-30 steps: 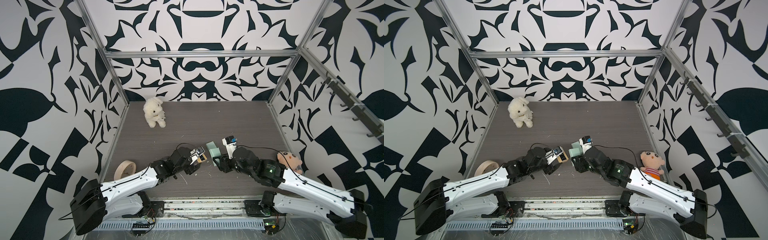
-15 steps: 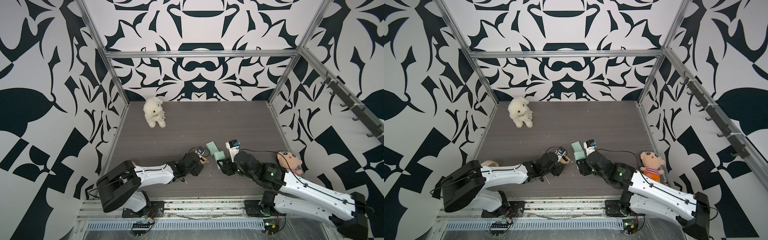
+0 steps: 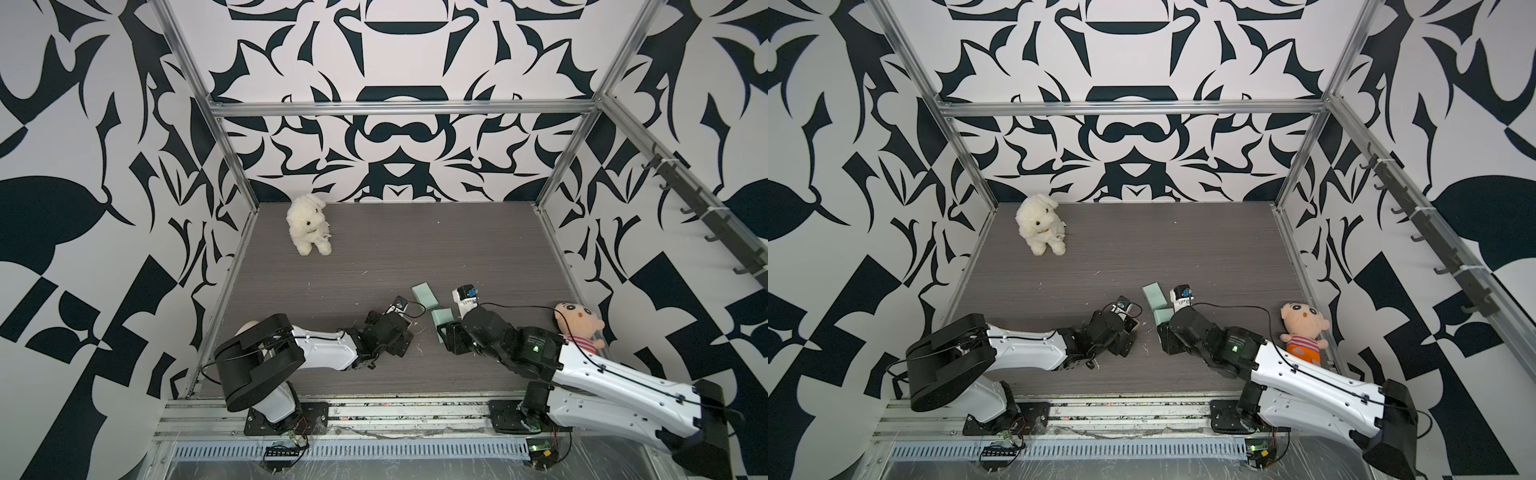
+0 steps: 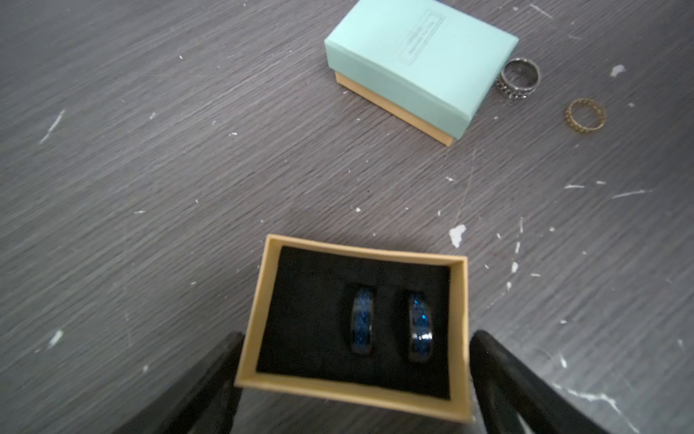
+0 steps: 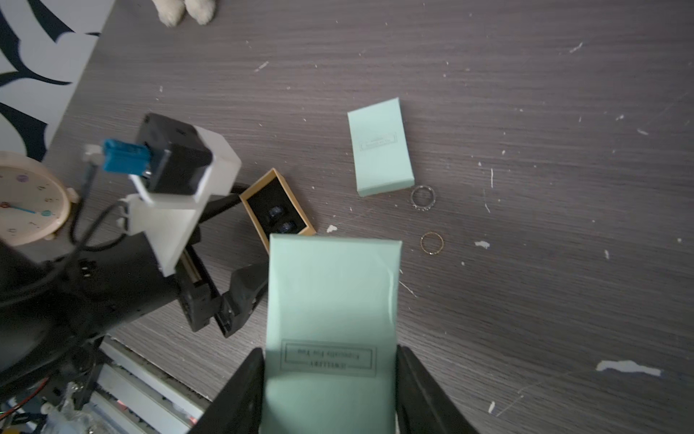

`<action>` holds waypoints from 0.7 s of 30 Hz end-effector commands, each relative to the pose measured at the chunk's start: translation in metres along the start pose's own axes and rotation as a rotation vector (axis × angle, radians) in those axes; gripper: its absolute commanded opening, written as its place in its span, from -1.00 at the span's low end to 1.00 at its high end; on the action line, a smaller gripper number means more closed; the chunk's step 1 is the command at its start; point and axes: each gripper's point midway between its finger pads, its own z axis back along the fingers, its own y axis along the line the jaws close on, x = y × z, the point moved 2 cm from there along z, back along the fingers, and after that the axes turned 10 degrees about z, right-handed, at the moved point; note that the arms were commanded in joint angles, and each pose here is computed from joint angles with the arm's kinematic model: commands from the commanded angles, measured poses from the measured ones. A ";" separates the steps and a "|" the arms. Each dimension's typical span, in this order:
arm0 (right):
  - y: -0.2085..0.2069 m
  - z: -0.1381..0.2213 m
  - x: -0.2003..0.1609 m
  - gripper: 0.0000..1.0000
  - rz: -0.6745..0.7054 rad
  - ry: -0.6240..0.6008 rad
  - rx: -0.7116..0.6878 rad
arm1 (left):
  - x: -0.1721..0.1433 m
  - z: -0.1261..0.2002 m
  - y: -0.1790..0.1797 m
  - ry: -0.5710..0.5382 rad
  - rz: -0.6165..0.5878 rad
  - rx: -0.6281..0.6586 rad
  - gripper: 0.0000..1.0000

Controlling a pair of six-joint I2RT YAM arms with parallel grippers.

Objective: Take the rings out of the lift-off lid box
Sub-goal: Place the jewelry box at the center of the board.

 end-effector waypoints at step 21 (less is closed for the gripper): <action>-0.015 -0.073 -0.051 0.15 -0.069 0.201 -0.169 | 0.114 0.161 0.072 -0.310 0.388 0.140 0.99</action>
